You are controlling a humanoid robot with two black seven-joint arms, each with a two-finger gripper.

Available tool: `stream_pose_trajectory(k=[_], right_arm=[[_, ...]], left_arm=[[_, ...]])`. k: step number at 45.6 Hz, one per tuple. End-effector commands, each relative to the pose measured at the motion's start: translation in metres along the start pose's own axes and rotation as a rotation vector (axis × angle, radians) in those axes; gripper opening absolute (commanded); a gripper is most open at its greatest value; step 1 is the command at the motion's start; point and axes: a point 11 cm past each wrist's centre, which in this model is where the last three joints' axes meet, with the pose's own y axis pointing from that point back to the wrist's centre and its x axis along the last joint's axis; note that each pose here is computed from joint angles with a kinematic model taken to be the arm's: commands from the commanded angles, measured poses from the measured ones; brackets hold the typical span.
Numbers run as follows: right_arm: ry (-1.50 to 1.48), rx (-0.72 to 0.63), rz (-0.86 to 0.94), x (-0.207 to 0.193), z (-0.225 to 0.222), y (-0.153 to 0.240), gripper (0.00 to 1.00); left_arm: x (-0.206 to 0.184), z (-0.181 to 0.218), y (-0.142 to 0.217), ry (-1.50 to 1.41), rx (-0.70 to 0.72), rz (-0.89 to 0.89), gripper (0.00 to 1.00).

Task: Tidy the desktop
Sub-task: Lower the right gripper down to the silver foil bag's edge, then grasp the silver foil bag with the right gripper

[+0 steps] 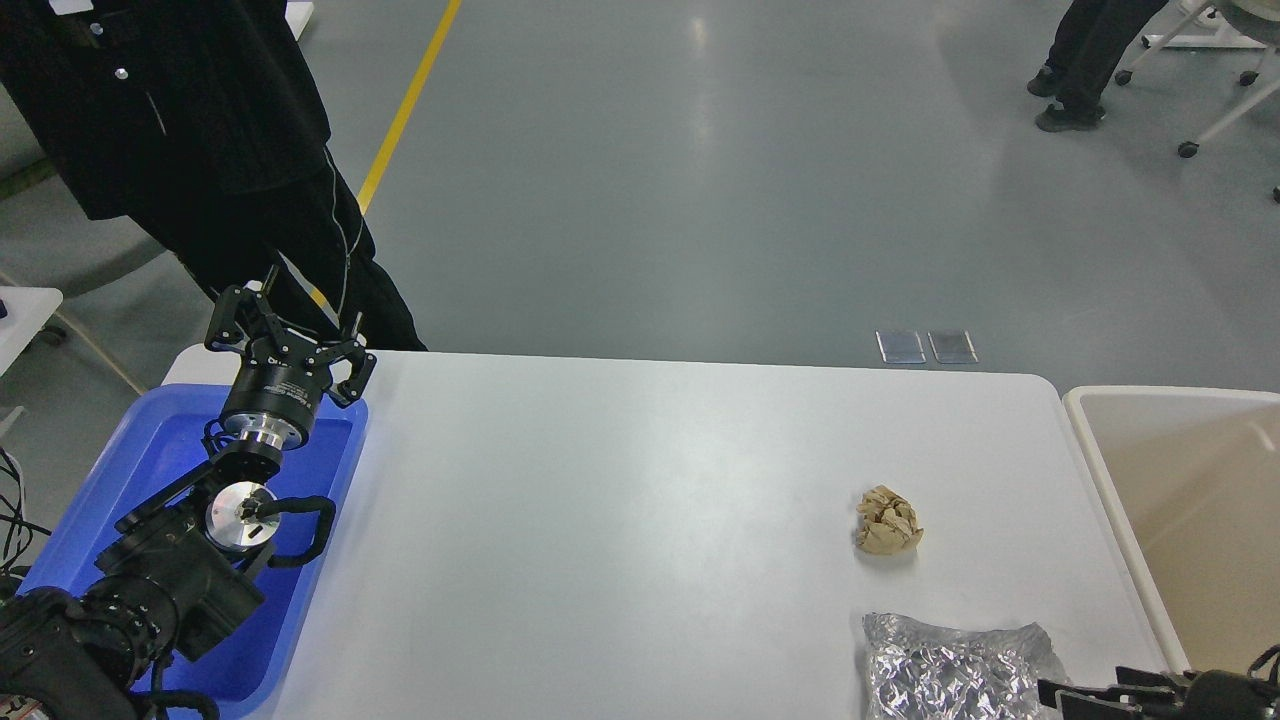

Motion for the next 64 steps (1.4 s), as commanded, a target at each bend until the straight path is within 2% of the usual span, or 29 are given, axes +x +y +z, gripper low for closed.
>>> stream_pose_trajectory(k=[1, 30, 31, 35, 38, 46, 55, 59, 64], right_arm=[[0.063, 0.018, -0.008, -0.034, 0.001, -0.011, 1.00], [0.062, -0.046, 0.056, -0.035, 0.021, -0.045, 0.99], [0.062, -0.048, 0.056, -0.035, 0.021, -0.045, 0.97], [0.061, -0.048, 0.052, -0.036, 0.021, -0.045, 0.76], [0.063, -0.058, 0.051, -0.036, 0.025, -0.044, 0.65], [0.063, -0.060, 0.054, -0.037, 0.025, -0.046, 0.56], [0.063, -0.054, 0.048, -0.038, 0.024, -0.046, 0.30], [0.061, -0.049, 0.044, -0.041, 0.024, -0.046, 0.27], [0.060, -0.040, 0.037, -0.043, 0.023, -0.045, 0.17]], left_arm=[[0.000, 0.000, 0.000, 0.000, 0.000, 0.000, 1.00], [0.000, 0.000, 0.000, 0.000, 0.000, 0.000, 1.00], [0.000, 0.000, 0.000, 0.000, 0.000, 0.000, 1.00], [0.000, 0.000, 0.000, 0.000, 0.000, 0.000, 1.00], [0.000, 0.000, 0.000, 0.000, 0.000, 0.000, 1.00], [0.000, 0.000, 0.000, 0.000, 0.000, 0.000, 1.00], [0.000, 0.000, 0.000, 0.000, 0.000, 0.000, 1.00], [0.000, 0.000, 0.000, 0.000, 0.000, 0.000, 1.00], [0.000, 0.000, 0.000, 0.000, 0.000, 0.000, 1.00]])
